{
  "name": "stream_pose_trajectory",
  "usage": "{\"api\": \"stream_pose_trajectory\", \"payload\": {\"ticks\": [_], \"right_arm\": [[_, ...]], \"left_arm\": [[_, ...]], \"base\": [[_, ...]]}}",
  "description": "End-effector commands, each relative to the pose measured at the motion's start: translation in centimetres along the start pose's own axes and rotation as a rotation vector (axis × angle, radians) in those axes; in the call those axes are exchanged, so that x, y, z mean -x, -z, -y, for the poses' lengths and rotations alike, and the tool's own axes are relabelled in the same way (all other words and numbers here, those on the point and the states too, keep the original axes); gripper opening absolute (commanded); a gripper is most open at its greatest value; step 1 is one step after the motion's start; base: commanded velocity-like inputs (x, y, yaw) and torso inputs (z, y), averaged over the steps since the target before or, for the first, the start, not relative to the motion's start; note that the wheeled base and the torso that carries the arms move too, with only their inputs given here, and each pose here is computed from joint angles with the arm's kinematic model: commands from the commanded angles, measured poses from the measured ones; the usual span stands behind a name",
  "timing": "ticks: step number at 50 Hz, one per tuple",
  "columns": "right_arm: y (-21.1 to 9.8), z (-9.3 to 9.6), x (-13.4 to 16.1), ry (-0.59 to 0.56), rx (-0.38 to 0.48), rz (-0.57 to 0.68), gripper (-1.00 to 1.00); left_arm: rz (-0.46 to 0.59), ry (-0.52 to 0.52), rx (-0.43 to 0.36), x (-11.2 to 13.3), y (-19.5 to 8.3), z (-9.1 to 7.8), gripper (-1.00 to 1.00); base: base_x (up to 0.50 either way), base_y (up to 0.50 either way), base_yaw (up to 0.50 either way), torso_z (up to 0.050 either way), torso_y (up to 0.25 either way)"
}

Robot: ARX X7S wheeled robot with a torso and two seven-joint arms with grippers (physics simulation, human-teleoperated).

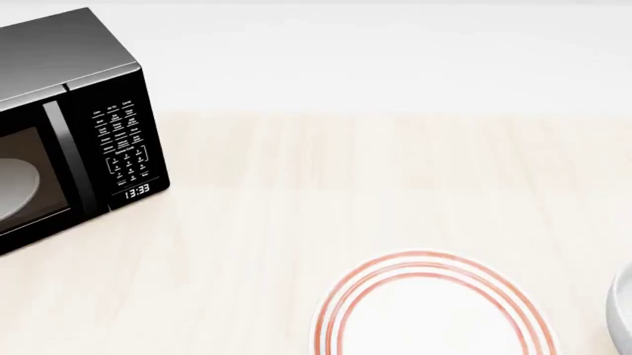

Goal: Put the white bowl to the right of the plate.

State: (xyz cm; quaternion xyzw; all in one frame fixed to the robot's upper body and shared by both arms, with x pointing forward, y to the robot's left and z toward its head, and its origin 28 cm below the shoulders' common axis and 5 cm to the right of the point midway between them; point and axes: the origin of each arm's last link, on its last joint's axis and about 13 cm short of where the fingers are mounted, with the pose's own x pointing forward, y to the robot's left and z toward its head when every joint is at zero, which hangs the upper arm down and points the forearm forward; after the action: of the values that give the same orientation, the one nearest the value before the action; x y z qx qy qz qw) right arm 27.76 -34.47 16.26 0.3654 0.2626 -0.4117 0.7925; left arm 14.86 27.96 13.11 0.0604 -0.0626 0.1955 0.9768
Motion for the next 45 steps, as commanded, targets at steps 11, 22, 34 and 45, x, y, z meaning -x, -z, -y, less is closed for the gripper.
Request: {"api": "stream_pose_trajectory", "payload": {"ticks": [11, 22, 34, 45], "right_arm": [[-1.8, -2.5, 12.0, -0.196, 0.207, 0.519, 1.0], [1.6, -3.0, 18.4, -0.365, 0.315, 0.817, 1.0], [8.1, -2.9, 21.4, -0.635, 0.429, 0.917, 1.0], [15.0, -1.6, 21.4, -0.759, 0.584, 0.975, 1.0]], "left_arm": [[0.005, 0.003, 0.0, 0.1, 0.0, 0.0, 1.0], [0.02, 0.014, -0.002, 0.5, -0.2, 0.0, 1.0], [0.059, 0.047, 0.0, 1.5, -0.6, 0.3, 1.0], [0.075, 0.119, -0.011, 2.4, -1.0, 1.2, 1.0]], "base": [[0.0, 0.0, 0.0, 0.0, 0.001], [0.0, 0.0, 0.0, 0.0, 0.0], [0.0, 0.0, 0.0, 0.0, 0.0], [0.0, 0.0, 0.0, 0.0, 0.0]]}}
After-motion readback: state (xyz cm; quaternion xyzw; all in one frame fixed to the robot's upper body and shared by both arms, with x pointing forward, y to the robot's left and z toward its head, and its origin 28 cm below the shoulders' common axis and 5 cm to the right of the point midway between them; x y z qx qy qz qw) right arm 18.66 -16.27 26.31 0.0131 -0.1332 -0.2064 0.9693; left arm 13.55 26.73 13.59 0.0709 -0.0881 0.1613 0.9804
